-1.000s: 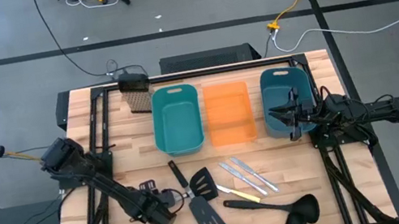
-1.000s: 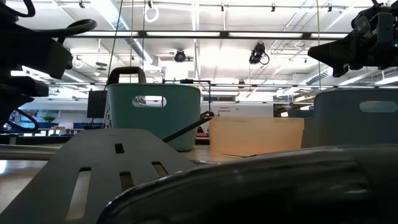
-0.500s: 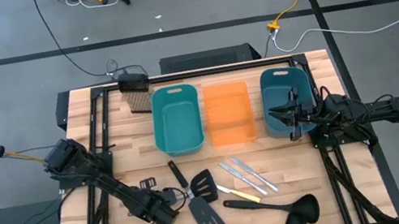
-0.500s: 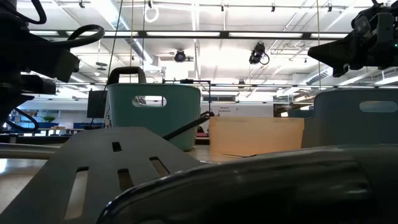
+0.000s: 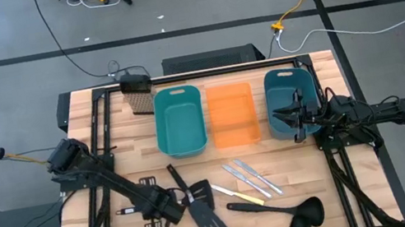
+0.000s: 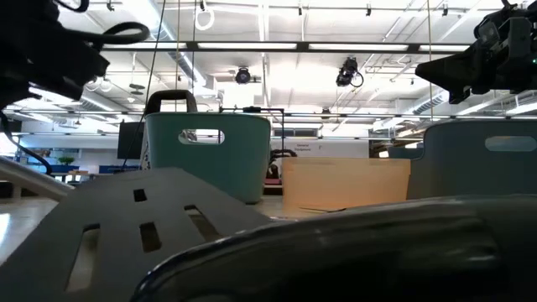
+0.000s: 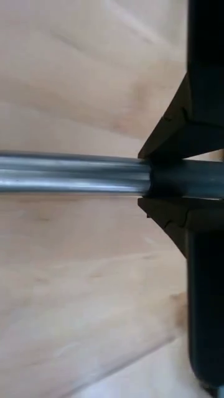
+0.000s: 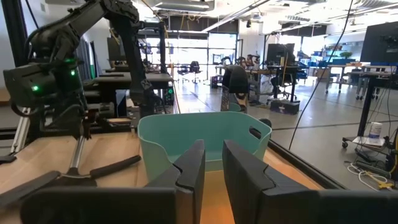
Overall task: Pick & Place Kitchen Items
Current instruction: Put the top black spatula into the green bin
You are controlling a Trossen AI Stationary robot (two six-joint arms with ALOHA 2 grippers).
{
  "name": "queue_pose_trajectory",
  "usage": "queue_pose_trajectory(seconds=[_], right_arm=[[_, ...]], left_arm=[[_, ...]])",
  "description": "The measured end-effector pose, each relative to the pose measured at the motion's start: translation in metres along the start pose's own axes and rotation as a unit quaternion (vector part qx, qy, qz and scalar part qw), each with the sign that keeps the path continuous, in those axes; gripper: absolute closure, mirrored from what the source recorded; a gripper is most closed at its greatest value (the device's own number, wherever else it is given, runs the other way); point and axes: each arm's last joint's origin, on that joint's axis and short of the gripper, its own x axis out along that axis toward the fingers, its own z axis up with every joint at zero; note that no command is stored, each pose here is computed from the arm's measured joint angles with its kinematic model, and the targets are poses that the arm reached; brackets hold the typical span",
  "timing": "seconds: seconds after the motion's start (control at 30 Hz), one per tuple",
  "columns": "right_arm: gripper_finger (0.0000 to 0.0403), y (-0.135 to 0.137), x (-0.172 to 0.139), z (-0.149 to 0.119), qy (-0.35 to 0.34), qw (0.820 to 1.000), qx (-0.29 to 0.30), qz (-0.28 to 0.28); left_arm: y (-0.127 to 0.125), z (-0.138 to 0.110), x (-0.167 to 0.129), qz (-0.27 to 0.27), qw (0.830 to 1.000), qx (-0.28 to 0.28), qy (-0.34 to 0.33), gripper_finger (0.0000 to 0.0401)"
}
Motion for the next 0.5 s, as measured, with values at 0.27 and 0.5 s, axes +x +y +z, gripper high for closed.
queue_pose_trajectory(seconds=[0.27, 0.5], right_arm=[[0.0334, 0.0, 0.0, 0.0, 0.0, 1.0, 0.0, 0.0], [0.0334, 0.0, 0.0, 0.0, 0.0, 1.0, 0.0, 0.0]], left_arm=[[0.009, -0.003, -0.023, 0.007, 0.998, 0.017, 0.054, 0.0316], [0.016, 0.003, -0.047, -0.036, 0.997, 0.028, 0.07, 0.0316]])
